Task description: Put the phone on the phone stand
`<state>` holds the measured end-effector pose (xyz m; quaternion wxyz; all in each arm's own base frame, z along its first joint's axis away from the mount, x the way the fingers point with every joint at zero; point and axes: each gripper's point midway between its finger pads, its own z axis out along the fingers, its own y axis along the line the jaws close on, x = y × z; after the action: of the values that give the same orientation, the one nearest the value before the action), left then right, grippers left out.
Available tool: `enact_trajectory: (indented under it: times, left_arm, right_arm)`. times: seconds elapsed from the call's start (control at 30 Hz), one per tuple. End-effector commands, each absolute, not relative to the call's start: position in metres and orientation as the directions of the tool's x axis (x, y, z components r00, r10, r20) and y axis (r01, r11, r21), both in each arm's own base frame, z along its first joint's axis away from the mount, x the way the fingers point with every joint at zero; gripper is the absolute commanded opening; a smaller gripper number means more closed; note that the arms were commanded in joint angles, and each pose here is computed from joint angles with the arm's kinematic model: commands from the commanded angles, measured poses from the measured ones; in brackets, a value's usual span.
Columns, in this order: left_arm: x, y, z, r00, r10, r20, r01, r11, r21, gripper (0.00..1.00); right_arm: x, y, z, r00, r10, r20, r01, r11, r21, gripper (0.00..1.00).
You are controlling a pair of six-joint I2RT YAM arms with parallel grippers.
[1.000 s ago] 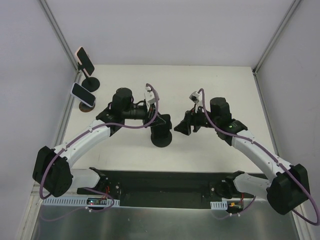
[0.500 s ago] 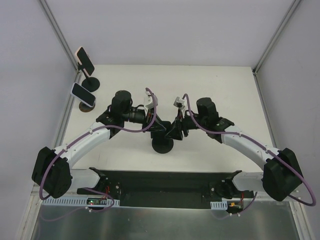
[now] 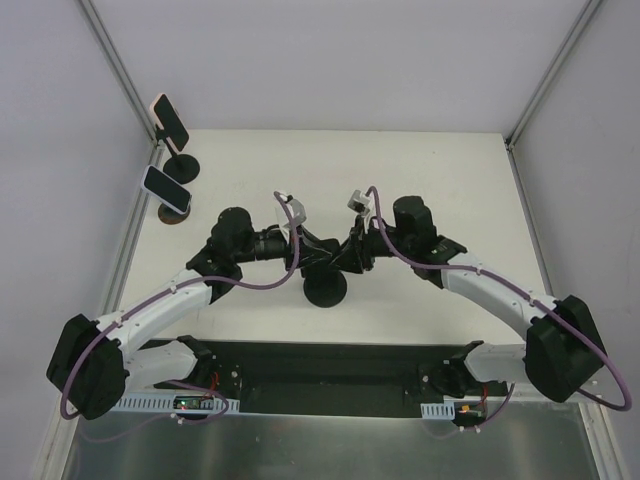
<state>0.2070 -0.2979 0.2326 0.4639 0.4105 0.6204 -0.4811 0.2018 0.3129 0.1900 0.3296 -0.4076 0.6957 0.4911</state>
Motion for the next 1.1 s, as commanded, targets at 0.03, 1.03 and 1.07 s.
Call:
enact_trajectory:
  times: [0.03,1.03,1.07]
  left_arm:
    - [0.235,-0.298,0.227,-0.043,0.028,-0.999,0.912,0.41,-0.028,0.0]
    - [0.264,-0.219,0.236,-0.129,-0.042,-0.991,0.649,0.752,-0.116,0.0]
    - [0.267,-0.213,0.24,-0.124,-0.053,-0.991,0.638,0.76,-0.121,0.0]
  right_arm:
    - [0.239,0.306,0.208,-0.713,0.212,-0.668,-0.536,0.45,0.715,0.0]
    - [0.19,0.248,0.234,-0.375,0.063,-0.925,-0.755,0.558,0.344,1.0]
    - [0.191,0.247,0.233,-0.385,0.063,-0.921,-0.752,0.558,0.353,1.0]
